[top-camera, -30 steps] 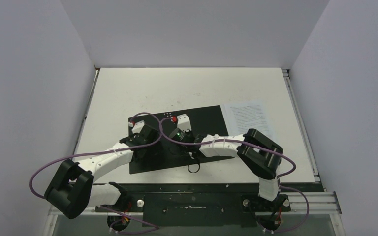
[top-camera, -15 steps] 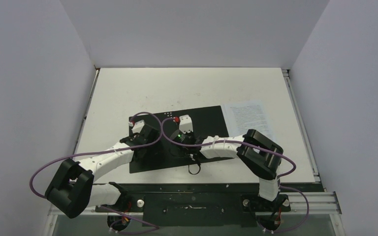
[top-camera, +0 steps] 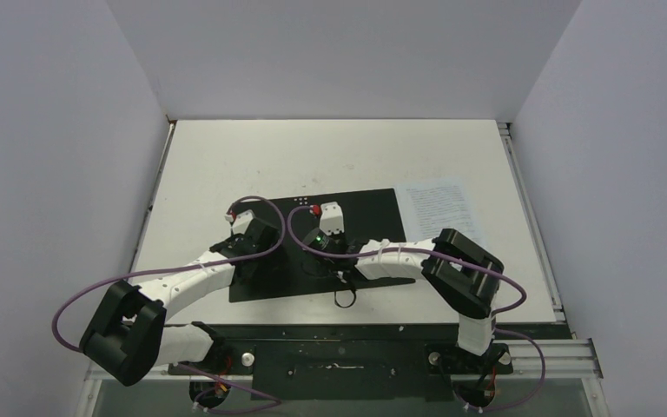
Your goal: Put the files into the folder
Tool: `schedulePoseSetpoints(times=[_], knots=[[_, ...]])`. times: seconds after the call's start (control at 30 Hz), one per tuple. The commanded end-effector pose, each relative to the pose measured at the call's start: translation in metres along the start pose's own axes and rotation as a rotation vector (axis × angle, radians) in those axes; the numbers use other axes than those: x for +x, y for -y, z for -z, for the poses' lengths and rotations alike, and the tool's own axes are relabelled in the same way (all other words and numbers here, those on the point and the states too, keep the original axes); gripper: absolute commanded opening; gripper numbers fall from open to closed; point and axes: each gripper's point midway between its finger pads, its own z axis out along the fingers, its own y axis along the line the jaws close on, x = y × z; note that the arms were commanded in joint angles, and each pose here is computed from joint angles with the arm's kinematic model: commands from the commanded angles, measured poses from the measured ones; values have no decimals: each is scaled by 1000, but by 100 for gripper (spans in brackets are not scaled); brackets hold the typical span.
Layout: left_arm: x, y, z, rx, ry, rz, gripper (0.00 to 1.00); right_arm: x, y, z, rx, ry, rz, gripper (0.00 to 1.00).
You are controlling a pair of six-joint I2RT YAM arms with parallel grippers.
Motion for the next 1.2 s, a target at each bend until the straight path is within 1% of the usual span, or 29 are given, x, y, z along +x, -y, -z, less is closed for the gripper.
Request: schedulePoseSetpoints(times=[0.0,0.33,1.0,1.03,1.1,1.17], knots=[[20,-24,-7,-69,-68,-6,88,53,70,3,198,-177,144,5],[19,-24,-6,-65,-64,5,88,41,71,6,190,-157,113,5],[17,-21,-3,-43,-57,7,88,-40,10,39,-72,-11,-53,5],[16,-21,-3,-42,-56,6,88,-43,7,39,-81,-4,-58,6],[17,-21,-3,-43,-57,3,88,-47,3,40,-93,3,-62,13],[17,-21,-3,-42,-57,0,88,-50,-3,38,-107,5,-62,16]])
